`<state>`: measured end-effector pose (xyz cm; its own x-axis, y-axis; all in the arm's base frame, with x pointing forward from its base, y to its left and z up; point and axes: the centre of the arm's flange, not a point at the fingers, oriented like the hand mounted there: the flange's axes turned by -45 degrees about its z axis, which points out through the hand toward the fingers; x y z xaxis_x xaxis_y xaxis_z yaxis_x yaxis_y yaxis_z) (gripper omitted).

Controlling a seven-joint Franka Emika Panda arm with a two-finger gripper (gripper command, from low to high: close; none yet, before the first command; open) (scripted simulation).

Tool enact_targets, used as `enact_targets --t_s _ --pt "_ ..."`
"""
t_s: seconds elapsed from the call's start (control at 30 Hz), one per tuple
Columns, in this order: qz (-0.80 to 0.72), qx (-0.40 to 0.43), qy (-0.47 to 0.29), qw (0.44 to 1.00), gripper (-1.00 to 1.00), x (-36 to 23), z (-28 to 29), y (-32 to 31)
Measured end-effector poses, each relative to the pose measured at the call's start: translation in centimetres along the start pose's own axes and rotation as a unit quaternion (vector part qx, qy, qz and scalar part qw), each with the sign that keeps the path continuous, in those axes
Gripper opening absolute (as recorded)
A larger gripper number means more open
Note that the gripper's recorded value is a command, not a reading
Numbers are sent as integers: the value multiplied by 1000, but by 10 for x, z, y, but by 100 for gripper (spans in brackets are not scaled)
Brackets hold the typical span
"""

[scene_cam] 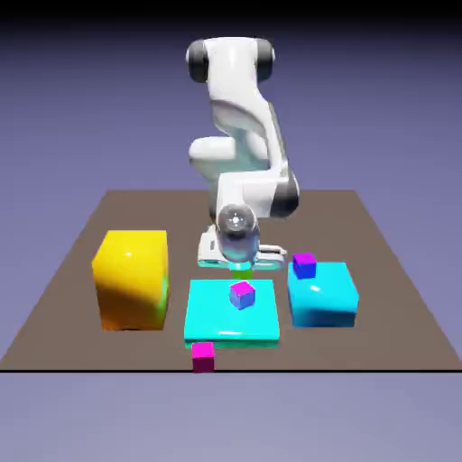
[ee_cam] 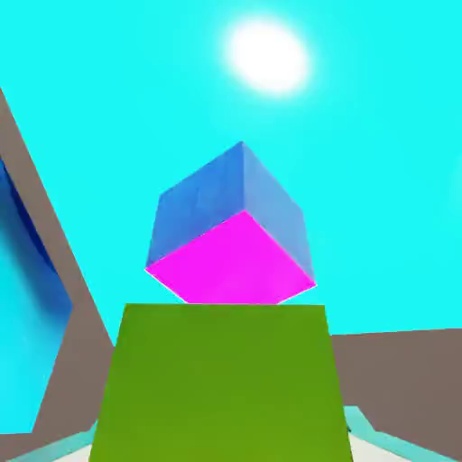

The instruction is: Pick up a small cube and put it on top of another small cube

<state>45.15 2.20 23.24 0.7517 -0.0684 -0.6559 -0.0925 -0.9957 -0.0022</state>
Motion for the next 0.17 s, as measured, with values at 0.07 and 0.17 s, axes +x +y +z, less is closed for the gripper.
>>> enact_targets --t_s 0.07,0.17 --pt "0 0 0 1000 100 5 32 0" --pt "0 -1 0 1000 100 3 16 0"
